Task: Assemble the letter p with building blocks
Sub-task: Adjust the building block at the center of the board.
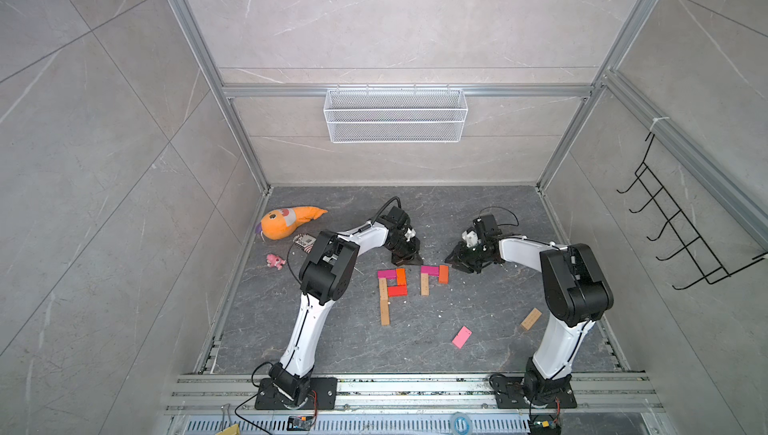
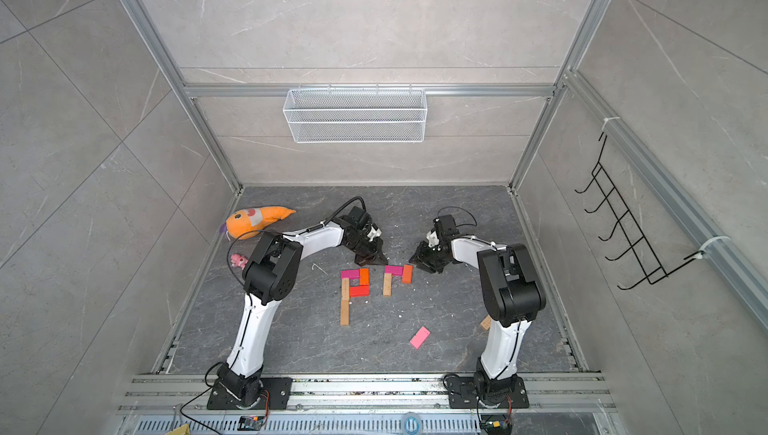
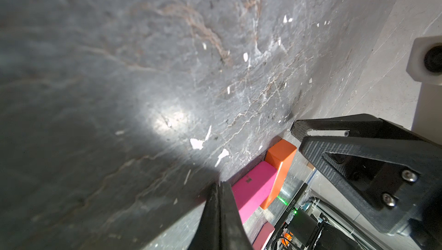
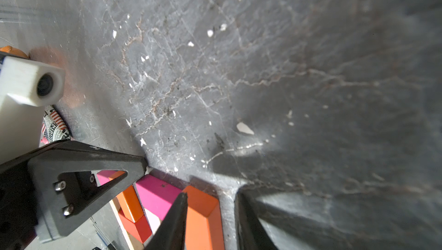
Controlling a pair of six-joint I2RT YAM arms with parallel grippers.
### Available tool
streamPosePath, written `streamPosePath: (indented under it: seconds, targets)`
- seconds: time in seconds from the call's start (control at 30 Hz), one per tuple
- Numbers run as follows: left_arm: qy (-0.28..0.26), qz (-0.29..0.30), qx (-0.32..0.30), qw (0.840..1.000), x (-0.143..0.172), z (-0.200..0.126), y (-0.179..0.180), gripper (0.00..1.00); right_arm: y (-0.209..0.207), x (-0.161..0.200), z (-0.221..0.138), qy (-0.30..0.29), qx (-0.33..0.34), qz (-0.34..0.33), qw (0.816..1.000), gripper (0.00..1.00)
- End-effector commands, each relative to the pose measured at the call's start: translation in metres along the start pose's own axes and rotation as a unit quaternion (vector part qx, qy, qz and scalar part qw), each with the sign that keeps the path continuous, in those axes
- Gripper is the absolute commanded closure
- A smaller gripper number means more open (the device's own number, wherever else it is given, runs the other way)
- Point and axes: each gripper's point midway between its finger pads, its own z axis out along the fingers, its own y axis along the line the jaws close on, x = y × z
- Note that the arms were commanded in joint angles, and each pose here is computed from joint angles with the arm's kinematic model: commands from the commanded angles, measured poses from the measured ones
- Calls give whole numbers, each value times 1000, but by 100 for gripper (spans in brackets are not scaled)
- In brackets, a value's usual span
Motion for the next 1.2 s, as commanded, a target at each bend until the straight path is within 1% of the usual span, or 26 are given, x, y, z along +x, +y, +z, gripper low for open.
streamPosePath:
  seconds: [0.0,0.23,0.4,0.43,0.53,0.67,0.87,1.0,1.17]
  targets:
    - [-14,4,7,1000,-6,-12,-11,100,-6,3,2,10,7,0,1000,63]
    - [-26,-6,14,1000,-13,-22,-10,100,6,-7,-2,3,-3,-8,1000,64]
    - [-47,5,32,998,-22,-46,-26,100,8,-16,6,11,-1,-7,1000,67]
    - [-53,11,36,998,-22,-52,-31,100,7,-17,8,12,2,-6,1000,68]
    - [-67,26,44,996,-21,-70,-45,100,7,-17,13,23,0,-3,1000,76]
    - [-88,45,53,994,-14,-95,-63,100,7,-15,19,30,3,-7,1000,83]
    - [-105,63,51,991,6,-124,-74,100,7,-8,24,43,11,-13,999,87]
    - [-105,67,44,991,19,-131,-71,100,6,-4,27,48,15,-17,999,87]
    - [-96,67,35,992,28,-130,-63,100,4,2,29,54,19,-17,998,87]
